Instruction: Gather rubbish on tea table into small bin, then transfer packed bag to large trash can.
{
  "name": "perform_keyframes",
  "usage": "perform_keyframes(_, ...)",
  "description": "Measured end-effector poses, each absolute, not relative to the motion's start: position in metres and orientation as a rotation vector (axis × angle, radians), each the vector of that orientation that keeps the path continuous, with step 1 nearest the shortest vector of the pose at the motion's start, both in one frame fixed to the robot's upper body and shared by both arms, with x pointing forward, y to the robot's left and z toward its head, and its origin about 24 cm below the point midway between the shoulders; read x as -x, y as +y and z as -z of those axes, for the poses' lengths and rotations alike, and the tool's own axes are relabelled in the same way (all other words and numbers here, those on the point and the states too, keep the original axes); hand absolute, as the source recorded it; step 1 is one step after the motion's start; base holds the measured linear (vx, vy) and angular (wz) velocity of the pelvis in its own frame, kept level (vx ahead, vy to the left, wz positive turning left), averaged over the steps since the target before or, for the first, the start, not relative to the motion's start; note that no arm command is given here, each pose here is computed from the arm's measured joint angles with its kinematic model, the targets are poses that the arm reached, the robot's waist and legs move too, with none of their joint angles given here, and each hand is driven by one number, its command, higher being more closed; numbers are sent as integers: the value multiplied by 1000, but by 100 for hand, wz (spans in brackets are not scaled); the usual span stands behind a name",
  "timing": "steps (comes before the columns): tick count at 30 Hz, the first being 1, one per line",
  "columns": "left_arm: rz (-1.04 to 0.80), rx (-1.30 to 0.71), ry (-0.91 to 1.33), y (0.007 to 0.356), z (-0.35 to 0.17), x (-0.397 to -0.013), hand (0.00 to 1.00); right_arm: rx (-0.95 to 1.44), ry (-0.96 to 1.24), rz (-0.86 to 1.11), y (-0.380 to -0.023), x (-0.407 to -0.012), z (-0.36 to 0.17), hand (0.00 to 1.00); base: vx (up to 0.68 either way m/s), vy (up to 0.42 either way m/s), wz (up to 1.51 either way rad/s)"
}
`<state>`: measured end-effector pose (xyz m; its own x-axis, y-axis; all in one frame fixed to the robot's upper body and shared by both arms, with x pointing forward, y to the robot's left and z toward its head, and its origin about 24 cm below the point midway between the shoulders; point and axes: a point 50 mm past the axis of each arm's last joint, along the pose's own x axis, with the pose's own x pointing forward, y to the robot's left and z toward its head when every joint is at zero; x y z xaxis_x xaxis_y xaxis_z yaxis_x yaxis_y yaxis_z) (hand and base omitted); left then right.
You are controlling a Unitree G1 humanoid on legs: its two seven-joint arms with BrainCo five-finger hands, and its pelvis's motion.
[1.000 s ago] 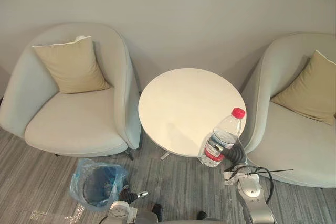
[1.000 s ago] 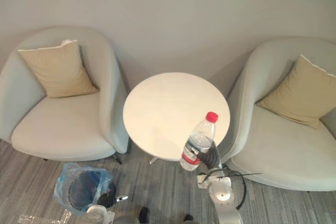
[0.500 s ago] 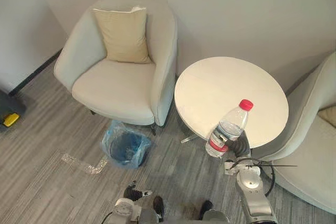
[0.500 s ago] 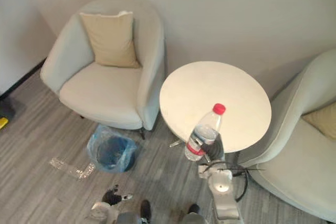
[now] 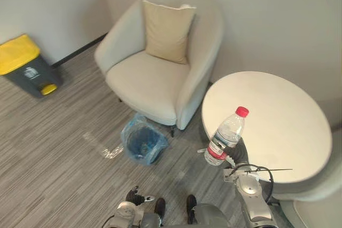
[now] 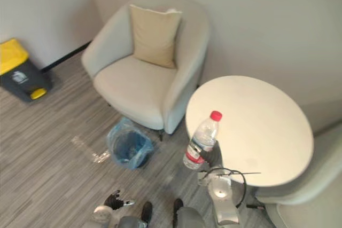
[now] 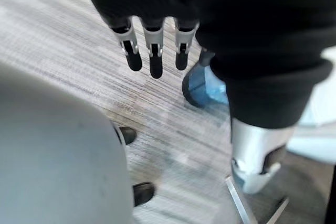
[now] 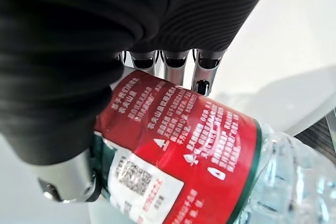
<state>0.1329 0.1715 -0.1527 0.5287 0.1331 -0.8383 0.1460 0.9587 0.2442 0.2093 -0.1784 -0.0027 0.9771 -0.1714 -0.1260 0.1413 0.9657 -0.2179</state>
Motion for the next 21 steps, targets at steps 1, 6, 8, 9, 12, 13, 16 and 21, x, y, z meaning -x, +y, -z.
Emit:
perform_keyframes(1,8,-299,1019,171,153,-133,0,208,134,160,-179,-207,0,100,152,-81,59)
perform_keyframes(6,-24,-271,1010,171,152,-135,0,202,91,158,-179,-206,-11,100,135,-11,52)
perform_keyframes(8,-15,-277,1009,170,152,-135,0,204,86,164,-180,-207,-12,100,94,131,47)
perform_keyframes(9,-12,-279,1003,169,151,-136,0,205,85,170,-182,-208,-12,100,66,154,36)
perform_keyframes(12,17,-316,1006,169,151,-136,0,199,78,195,-183,-210,-13,100,82,173,45)
perform_keyframes(13,30,-328,1004,168,151,-136,0,201,74,197,-184,-211,-14,100,112,200,45)
perform_keyframes(16,32,-344,1010,170,152,-133,0,200,85,177,-180,-216,-11,100,59,137,12)
perform_keyframes(21,52,-377,1020,172,153,-130,0,206,144,123,-169,-219,4,100,34,70,-1)
